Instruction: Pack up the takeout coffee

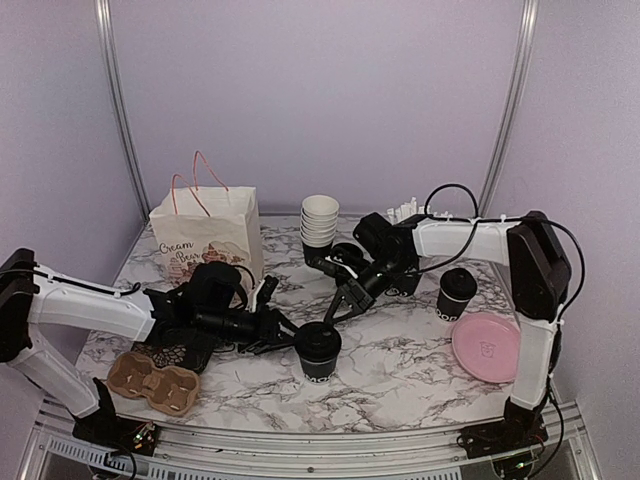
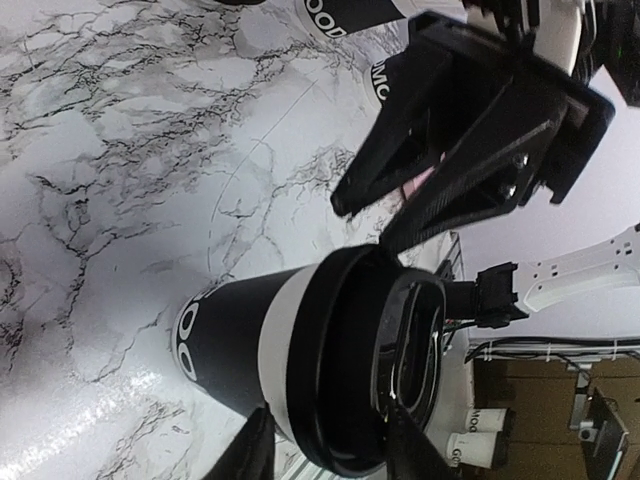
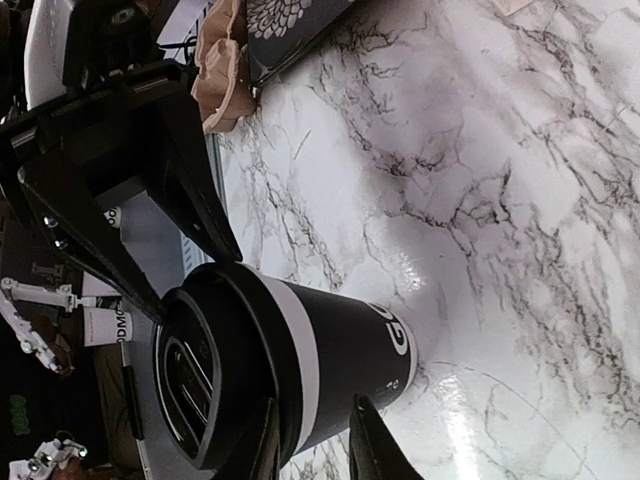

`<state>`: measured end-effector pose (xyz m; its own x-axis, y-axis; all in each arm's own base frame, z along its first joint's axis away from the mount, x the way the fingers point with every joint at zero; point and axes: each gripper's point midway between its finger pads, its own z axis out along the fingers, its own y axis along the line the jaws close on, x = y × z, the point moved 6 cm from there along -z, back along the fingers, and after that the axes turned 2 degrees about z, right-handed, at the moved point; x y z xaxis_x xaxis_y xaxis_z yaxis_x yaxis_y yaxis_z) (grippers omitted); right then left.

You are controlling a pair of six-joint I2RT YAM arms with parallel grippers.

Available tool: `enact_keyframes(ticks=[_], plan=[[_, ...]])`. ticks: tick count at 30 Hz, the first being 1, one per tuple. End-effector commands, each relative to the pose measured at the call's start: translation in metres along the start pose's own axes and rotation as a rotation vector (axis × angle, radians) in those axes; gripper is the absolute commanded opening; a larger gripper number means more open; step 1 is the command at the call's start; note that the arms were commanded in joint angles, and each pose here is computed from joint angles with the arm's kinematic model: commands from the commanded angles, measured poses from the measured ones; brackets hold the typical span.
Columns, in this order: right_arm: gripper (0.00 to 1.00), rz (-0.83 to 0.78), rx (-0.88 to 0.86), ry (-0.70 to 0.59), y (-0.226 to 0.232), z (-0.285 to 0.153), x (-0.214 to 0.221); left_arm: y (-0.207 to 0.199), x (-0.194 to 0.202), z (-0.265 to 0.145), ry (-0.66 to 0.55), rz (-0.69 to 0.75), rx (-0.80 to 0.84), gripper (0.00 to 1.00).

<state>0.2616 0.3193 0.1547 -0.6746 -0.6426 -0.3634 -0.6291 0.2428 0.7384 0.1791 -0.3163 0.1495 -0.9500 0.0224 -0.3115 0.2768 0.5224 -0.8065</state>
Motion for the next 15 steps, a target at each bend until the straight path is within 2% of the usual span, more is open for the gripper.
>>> enact_keyframes(ticks=[1,6,15], plan=[[0.25,-0.066,0.105,-0.01,-0.02,-0.013,-0.01,0.024,0.027,-0.008,0.062,-0.026,-0.227,0.46],[0.31,-0.11,0.065,-0.028,-0.004,-0.018,-0.014,-0.01,0.016,-0.017,-0.001,0.034,-0.157,0.58],[0.41,-0.142,0.132,-0.038,0.004,-0.031,-0.018,-0.032,0.004,-0.029,-0.058,0.094,-0.113,0.65]])
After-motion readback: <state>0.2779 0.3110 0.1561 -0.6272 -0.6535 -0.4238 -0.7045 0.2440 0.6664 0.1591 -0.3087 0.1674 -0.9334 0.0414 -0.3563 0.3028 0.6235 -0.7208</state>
